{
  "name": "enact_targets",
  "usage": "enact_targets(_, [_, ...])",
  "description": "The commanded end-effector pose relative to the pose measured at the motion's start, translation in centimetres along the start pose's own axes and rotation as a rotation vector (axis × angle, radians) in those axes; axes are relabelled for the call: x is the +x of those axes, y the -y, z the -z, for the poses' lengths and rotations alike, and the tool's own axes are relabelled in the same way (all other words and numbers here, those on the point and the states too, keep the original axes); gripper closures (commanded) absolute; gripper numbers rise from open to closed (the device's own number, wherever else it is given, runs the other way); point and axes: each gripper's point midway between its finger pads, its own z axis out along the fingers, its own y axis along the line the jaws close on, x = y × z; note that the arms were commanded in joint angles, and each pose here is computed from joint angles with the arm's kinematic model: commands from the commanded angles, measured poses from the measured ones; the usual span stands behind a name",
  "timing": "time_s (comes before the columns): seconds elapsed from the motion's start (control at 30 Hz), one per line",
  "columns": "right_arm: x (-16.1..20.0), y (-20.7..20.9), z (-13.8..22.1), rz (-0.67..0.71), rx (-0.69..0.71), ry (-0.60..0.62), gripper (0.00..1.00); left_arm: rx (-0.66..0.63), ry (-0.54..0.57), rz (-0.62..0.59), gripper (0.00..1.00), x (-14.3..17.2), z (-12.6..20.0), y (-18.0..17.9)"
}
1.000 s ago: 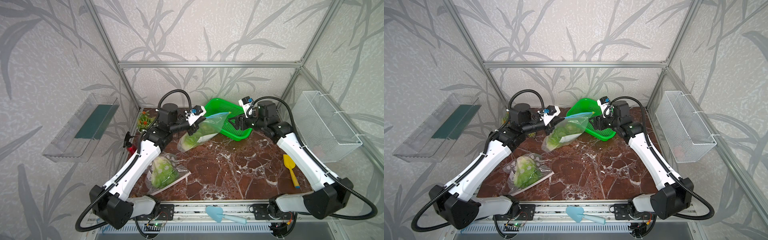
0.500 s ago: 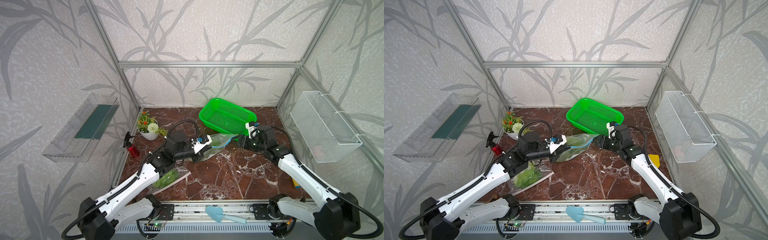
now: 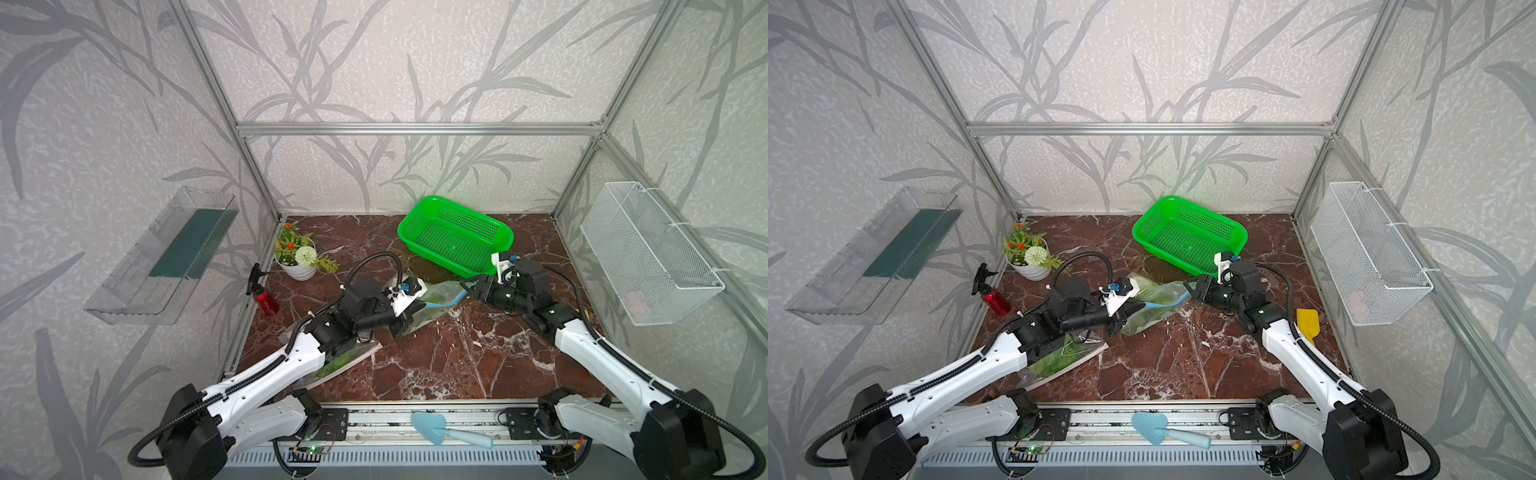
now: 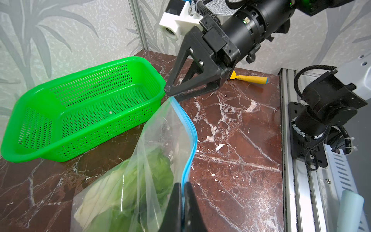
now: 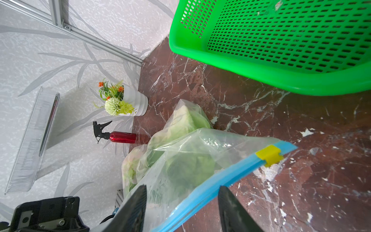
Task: Open the zip-top bag and take out the chinese cabbages
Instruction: Open the zipper of the food storage bag at the center of the board.
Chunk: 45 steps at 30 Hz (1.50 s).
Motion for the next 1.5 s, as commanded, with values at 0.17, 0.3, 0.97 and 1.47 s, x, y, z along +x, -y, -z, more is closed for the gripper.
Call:
enact_targets(0.17, [0.0, -0.1, 2.1, -0.056, 0.058, 0.01, 0.44, -0.024, 0.03, -0.032, 1.0, -1.4, 0.1, -0.2])
enact_targets(0.3, [0.8, 0.1, 0.8, -0.083, 0.029, -0.044, 0.46, -0.012, 0.031, -0.039, 1.0, -1.4, 0.0, 0.3])
enact_targets(0.97, [1.6, 1.4, -0.1, -0.117, 0.032, -0.053, 0.45, 0.01, -0.007, -0.068, 1.0, -0.3, -1.2, 2.0])
enact_targets(1.47, [1.9, 2.1, 0.6, -0.112, 0.072, -0.056, 0.45, 0.005, -0.015, -0.073, 1.0, -0.1, -1.4, 2.0])
